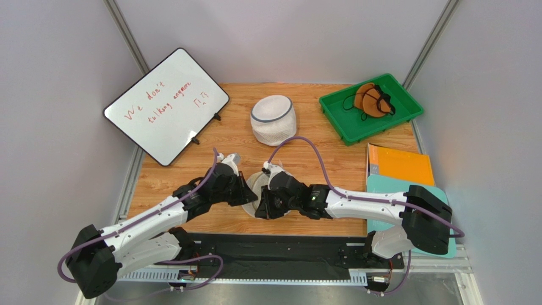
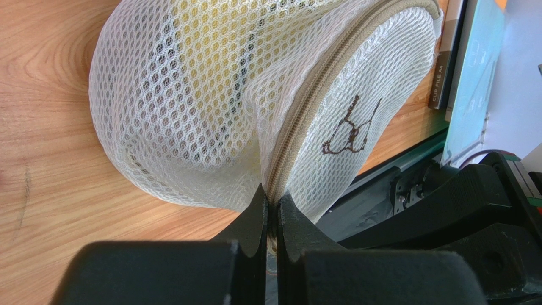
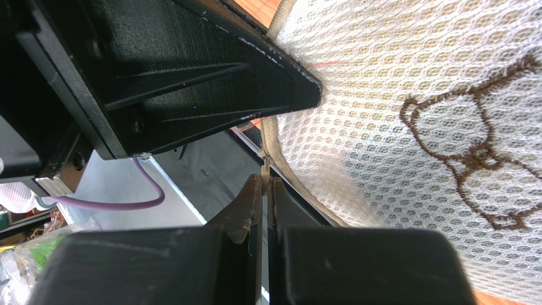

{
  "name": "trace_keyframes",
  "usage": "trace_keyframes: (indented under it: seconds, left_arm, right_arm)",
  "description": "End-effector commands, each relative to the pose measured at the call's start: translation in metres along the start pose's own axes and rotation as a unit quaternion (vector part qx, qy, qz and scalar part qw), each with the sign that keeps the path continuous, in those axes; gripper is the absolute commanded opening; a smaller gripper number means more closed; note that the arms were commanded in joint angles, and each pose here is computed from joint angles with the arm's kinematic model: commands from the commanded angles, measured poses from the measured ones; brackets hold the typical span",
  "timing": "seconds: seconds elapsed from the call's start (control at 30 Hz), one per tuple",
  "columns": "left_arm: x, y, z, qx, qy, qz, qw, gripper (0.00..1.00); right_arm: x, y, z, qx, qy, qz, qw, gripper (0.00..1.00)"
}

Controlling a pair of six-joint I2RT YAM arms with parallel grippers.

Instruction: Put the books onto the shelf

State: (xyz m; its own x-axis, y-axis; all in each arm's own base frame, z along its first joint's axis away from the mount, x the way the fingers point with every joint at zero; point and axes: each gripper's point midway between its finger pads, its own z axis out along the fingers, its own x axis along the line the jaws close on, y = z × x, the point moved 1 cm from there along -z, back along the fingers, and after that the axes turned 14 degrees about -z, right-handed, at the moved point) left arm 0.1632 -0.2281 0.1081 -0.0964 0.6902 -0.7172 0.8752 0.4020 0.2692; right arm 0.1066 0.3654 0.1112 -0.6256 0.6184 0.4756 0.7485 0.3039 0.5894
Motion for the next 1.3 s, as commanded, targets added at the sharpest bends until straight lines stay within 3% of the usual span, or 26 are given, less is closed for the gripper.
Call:
trace_keyframes:
  seconds: [0.0, 0.6, 1.27]
  left_arm:
    - [-0.014, 0.009, 0.0, -0.017, -0.015, 0.002, 1.0, 0.0]
    - [-0.015, 0.039, -0.004, -0.047, 0.001, 0.018, 0.999, 0.0]
    - [-0.035, 0.059, 0.017, -0.014, -0.003, 0.075, 0.997, 0.0]
  right_arm:
    - [0.015, 0.016, -0.003, -0.024, 0.021, -0.008, 0.999, 0.0]
    - [-0.005, -0.002, -0.014, -0.017, -0.011, -0.001, 1.0, 0.0]
    - [-0.016, 0.008, -0.032, -0.039, -0.051, -0.01, 0.998, 0.0]
